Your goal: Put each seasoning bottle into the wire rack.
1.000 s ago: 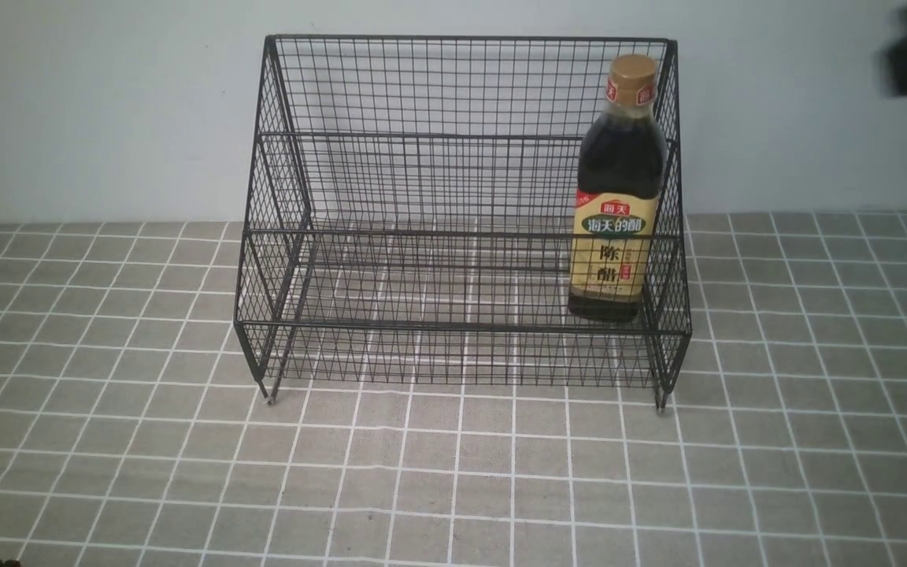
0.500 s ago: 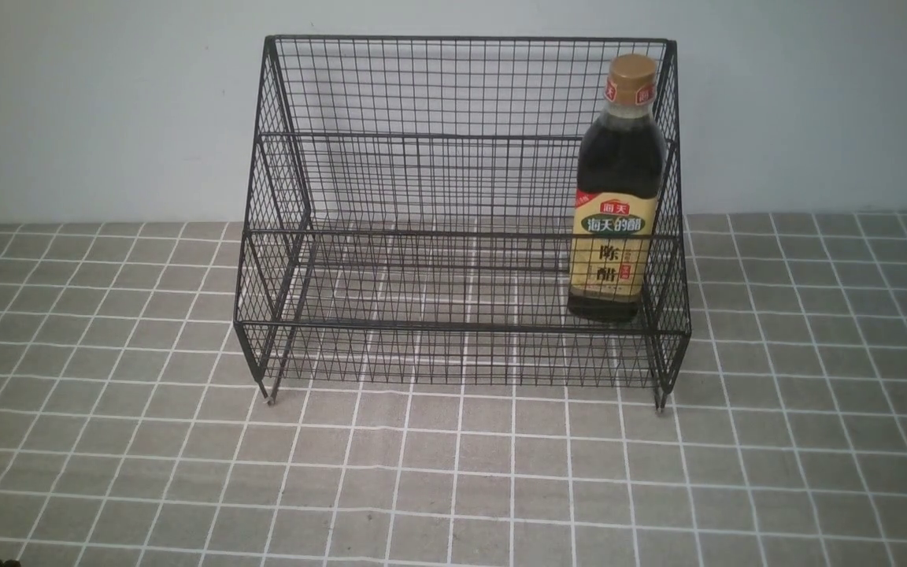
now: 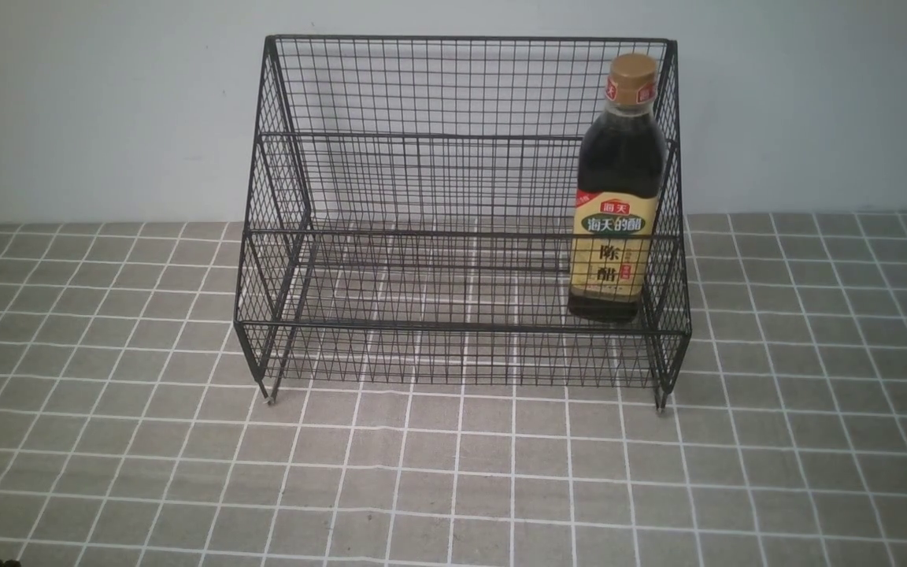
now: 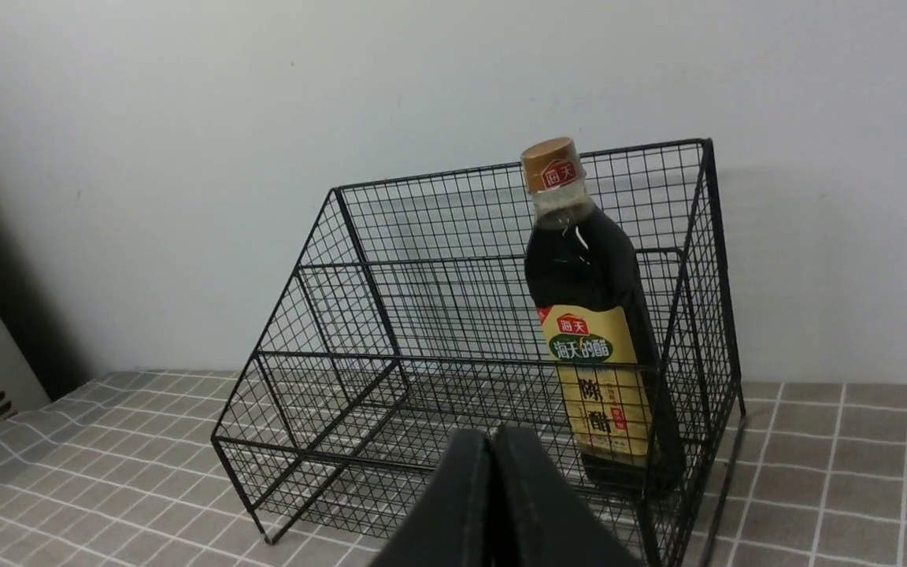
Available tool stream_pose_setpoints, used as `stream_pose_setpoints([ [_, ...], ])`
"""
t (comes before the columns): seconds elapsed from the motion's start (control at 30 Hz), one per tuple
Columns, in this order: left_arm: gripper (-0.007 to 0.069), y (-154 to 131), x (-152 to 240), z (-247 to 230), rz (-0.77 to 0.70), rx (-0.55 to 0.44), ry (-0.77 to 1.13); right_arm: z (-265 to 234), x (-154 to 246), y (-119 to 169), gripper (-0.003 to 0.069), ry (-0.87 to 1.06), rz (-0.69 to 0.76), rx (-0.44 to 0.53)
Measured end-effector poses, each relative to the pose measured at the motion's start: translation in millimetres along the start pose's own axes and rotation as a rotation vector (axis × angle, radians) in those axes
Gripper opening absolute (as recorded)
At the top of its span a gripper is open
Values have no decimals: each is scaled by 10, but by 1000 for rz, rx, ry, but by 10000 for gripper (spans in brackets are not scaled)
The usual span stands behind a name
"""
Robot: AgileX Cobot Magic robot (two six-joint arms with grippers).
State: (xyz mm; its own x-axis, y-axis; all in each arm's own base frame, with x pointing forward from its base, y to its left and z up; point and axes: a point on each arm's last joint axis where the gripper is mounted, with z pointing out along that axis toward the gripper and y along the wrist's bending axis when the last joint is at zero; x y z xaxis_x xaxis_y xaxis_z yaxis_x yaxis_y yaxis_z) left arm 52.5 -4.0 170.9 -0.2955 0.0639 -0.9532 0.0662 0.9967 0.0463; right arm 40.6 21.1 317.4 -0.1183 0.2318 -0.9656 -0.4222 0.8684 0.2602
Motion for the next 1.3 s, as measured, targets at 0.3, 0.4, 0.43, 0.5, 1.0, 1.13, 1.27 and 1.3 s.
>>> stream_pose_setpoints([
  [0.3,-7,0,0,0,0,0,0,-93,119,-95,-13,-95,-167,151],
  [0.4,-7,0,0,0,0,0,0,-69,365,-229,-13,-82,-214,297],
  [0.43,-7,0,0,0,0,0,0,-67,383,-242,-13,-81,-223,314],
  [0.5,-7,0,0,0,0,0,0,-30,645,-362,-13,-31,-216,394],
  [1.0,-7,0,1,0,0,0,1,40,1247,-587,-13,139,-191,469],
  [1.13,-7,0,1,0,0,0,1,40,1247,-587,-13,139,-191,469],
  [1.27,-7,0,1,0,0,0,1,40,1247,-587,-13,139,-191,469],
  [1.3,-7,0,1,0,0,0,1,40,1247,-587,-13,139,-191,469],
])
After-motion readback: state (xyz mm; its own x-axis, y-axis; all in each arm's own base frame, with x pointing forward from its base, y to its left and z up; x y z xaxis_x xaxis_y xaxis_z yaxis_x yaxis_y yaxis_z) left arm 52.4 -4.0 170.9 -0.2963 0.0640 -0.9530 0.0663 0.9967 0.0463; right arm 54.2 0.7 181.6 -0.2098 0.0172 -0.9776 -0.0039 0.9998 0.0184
